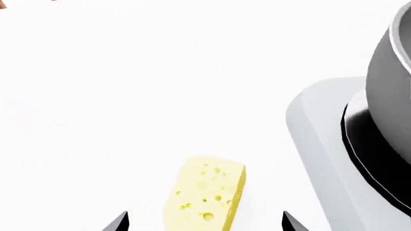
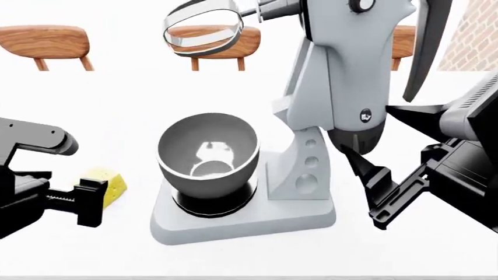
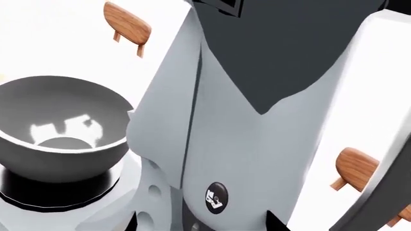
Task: Place the cheese in the stand mixer bowl.
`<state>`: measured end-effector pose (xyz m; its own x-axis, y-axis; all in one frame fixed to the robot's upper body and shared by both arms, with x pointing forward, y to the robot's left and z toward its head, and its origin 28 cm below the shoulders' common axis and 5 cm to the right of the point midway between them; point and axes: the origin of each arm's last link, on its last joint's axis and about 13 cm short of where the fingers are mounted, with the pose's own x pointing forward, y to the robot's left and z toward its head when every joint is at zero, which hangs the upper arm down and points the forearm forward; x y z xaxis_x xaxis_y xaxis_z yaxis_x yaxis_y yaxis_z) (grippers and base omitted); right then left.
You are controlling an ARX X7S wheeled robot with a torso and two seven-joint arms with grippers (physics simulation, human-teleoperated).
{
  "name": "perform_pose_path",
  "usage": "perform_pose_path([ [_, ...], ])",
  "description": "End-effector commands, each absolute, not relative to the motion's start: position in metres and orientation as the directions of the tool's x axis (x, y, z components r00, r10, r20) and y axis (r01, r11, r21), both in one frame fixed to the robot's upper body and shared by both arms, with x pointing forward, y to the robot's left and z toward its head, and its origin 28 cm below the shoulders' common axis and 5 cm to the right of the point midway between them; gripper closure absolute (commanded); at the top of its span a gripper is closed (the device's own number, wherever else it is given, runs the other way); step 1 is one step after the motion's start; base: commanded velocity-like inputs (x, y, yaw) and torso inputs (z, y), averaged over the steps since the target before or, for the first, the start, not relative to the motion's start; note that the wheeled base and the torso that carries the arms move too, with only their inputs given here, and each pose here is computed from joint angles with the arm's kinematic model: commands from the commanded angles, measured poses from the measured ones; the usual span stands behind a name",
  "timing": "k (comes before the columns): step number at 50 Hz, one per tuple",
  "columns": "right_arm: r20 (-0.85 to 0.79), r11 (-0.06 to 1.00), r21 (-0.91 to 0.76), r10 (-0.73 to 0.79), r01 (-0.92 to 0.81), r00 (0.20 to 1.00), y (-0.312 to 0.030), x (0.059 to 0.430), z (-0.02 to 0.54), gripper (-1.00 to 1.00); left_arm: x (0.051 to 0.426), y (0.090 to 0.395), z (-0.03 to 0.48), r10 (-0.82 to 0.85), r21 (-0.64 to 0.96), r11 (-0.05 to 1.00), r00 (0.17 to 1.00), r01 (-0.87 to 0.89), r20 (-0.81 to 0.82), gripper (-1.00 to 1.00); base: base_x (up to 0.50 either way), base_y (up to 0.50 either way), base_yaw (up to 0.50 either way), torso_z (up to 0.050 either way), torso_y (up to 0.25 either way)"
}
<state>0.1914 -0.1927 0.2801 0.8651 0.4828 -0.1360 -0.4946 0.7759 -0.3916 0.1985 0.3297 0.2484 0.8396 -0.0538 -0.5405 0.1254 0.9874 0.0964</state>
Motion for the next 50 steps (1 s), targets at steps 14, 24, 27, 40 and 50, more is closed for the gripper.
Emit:
perform_pose_path([
  [14, -0.176, 0.785, -0.354, 0.477, -0.508, 0.861, -0.193, 0.197, 0.266, -1.00, 0.227, 0.336, 0.188, -0.055, 0.042, 0.994, 0.779, 0.104, -0.624, -1.00, 0.00, 0.00, 0.00, 0.000, 0.000],
  [24, -0.174, 0.785, -0.353, 0.479, -0.509, 0.860, -0.192, 0.197, 0.266, -1.00, 0.226, 0.339, 0.174, -0.037, 0.044, 0.995, 0.751, 0.088, -0.659, -1.00, 0.00, 0.00, 0.00, 0.000, 0.000],
  [27, -0.174, 0.785, -0.353, 0.479, -0.509, 0.860, -0.193, 0.197, 0.266, -1.00, 0.226, 0.339, 0.173, -0.031, 0.041, 0.996, 0.749, 0.078, -0.661, -1.00, 0.00, 0.00, 0.00, 0.000, 0.000],
  [40, -0.163, 0.787, -0.356, 0.479, -0.505, 0.862, -0.193, 0.194, 0.269, -1.00, 0.209, 0.341, 0.207, -0.014, 0.080, 0.994, 0.820, 0.073, -0.573, 1.00, 0.00, 0.00, 0.00, 0.000, 0.000],
  [50, -0.156, 0.788, -0.356, 0.481, -0.503, 0.863, -0.194, 0.193, 0.270, -1.00, 0.168, 0.332, 0.286, -0.032, 0.145, 0.985, 0.927, 0.093, -0.375, 1.00, 0.00, 0.00, 0.00, 0.000, 0.000],
])
